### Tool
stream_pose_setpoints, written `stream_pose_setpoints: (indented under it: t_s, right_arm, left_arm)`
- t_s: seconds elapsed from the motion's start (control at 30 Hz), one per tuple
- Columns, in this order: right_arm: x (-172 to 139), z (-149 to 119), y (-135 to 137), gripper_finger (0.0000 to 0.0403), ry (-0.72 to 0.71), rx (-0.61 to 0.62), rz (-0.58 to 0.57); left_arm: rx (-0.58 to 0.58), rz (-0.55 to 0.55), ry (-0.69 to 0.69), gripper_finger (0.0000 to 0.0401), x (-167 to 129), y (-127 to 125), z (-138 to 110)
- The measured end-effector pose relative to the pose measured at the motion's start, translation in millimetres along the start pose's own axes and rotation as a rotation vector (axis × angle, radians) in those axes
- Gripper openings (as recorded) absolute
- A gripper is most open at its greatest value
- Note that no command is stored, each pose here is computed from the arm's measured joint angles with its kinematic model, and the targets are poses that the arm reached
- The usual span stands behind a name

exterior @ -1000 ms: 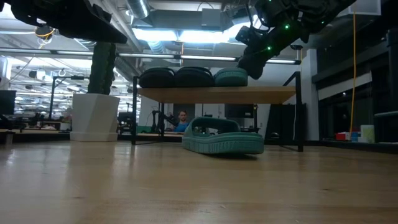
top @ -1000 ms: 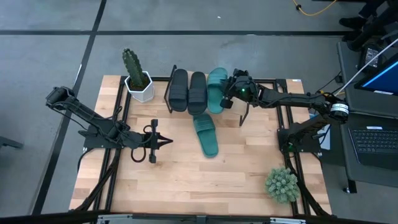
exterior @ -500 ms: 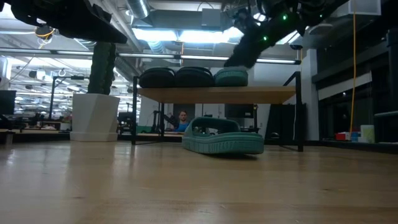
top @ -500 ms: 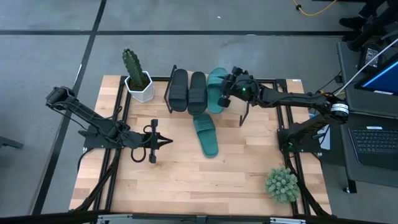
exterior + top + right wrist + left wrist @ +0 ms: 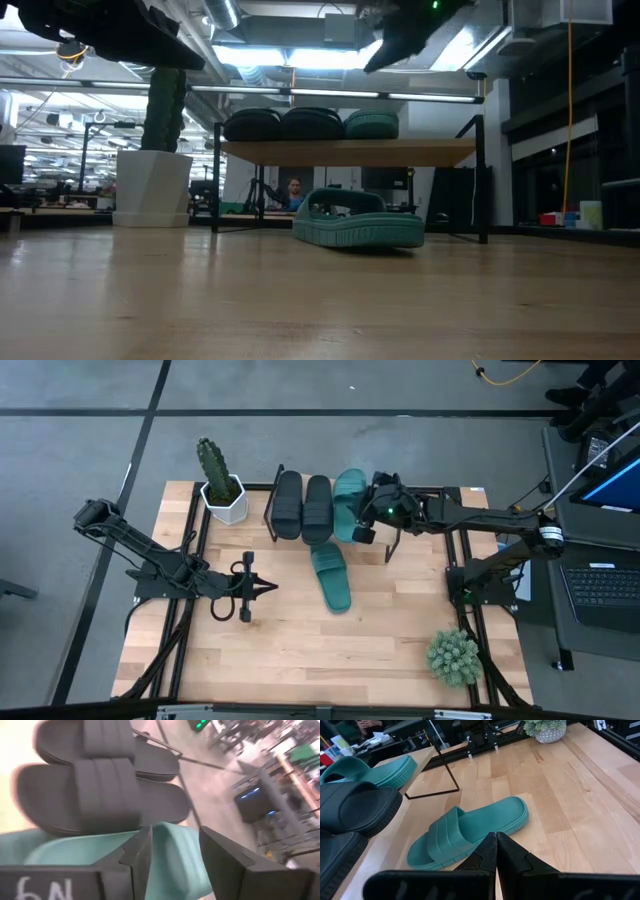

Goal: Pick and place slides into the shelf
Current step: Put the green slide on the shelf

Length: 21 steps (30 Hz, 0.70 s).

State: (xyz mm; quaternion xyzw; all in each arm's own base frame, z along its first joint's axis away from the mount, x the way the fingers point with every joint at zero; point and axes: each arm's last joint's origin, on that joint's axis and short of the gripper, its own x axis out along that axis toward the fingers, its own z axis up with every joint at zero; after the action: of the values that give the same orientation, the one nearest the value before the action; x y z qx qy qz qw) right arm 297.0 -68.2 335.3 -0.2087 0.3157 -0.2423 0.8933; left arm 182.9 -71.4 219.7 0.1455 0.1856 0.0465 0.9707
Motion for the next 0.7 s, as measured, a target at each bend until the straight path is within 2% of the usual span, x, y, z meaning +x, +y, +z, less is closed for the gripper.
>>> stream_pose_setpoints:
  t_s: [0.13,0.33,0.6,0.7]
  right_arm:
    - [-14,9,11,0.015,0.019,0.085,0.07]
    - [-28,10,43,0.0134,0.049,0.157,0.266]
    - [-54,22,94,0.0124,-0.015,0.069,0.415]
    - [-63,22,112,0.0122,-0.02,0.018,0.378]
  left_arm:
    - [-0.002,0.0,0.001,0.0,0,0,0]
    - [-0.005,-0.002,0.001,0.0,0,0,0]
    - [-0.003,-0.003,0.007,0.0,0,0,-1]
    - [-0.002,-0.003,0.01,0.0,0,-1,-1]
